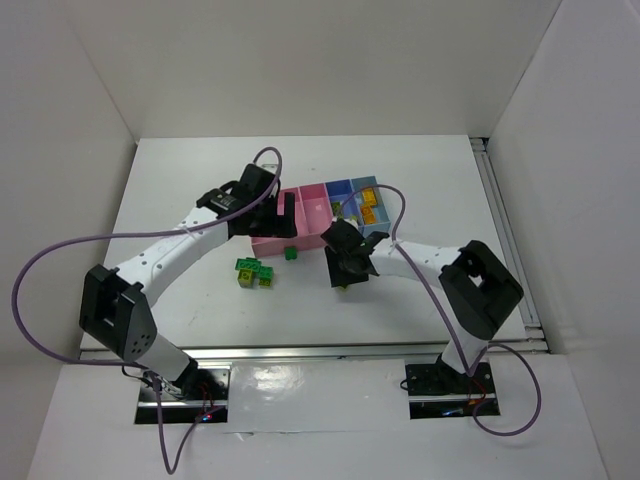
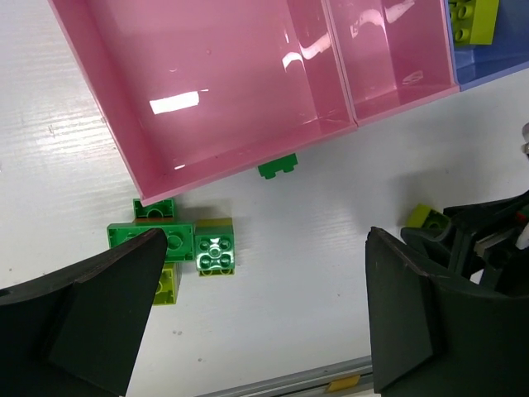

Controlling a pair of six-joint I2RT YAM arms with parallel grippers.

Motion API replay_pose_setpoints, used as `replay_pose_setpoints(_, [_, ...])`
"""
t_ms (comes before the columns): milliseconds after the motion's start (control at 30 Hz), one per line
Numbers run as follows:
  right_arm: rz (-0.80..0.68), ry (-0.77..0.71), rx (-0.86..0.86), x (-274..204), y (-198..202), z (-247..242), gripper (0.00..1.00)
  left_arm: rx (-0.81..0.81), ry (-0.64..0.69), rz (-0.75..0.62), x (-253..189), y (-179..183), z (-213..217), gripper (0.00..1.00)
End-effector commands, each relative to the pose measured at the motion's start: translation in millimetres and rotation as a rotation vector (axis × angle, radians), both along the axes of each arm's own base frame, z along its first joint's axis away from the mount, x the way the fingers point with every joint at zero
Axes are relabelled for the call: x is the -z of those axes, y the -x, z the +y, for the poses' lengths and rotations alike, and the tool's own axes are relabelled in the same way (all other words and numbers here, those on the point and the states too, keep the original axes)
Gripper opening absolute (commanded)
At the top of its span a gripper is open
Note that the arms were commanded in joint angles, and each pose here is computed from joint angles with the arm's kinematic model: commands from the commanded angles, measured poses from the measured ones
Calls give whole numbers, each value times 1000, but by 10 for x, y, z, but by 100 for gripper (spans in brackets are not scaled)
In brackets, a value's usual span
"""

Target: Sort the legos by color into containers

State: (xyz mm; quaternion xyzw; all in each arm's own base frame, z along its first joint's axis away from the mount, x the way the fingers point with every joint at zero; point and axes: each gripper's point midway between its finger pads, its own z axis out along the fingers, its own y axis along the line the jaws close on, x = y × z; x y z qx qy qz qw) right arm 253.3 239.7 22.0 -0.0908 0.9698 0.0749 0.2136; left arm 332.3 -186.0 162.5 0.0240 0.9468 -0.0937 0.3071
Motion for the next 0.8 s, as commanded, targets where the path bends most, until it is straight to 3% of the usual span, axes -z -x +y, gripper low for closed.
replay_pose_setpoints(0, [-114,-21,18,-434,-213,66,36,-45,4,-32,-75,-132,44,100])
replay_pose_setpoints(133, [-218,-13,86,-850,-524,-62,36,-112,-53,-24,25,-137,301,100])
replay_pose_setpoints(233, [-307,-57,139,-1188,-974,-182,39,-190,-30,-31,0,-128,537,100])
replay_pose_setpoints(567, [-378,-30,223,-1244,-1913,-180,39,-254,-14,34,210,54,873,100])
replay_pose_setpoints(633, [-402,-53,220,-1269,-2058,-125,45,-258,-10,43,215,94,901,100])
replay_pose_setpoints(767, [-419,-55,227,-1344,-2197,-65,75,-262,-17,70,309,142,967,100])
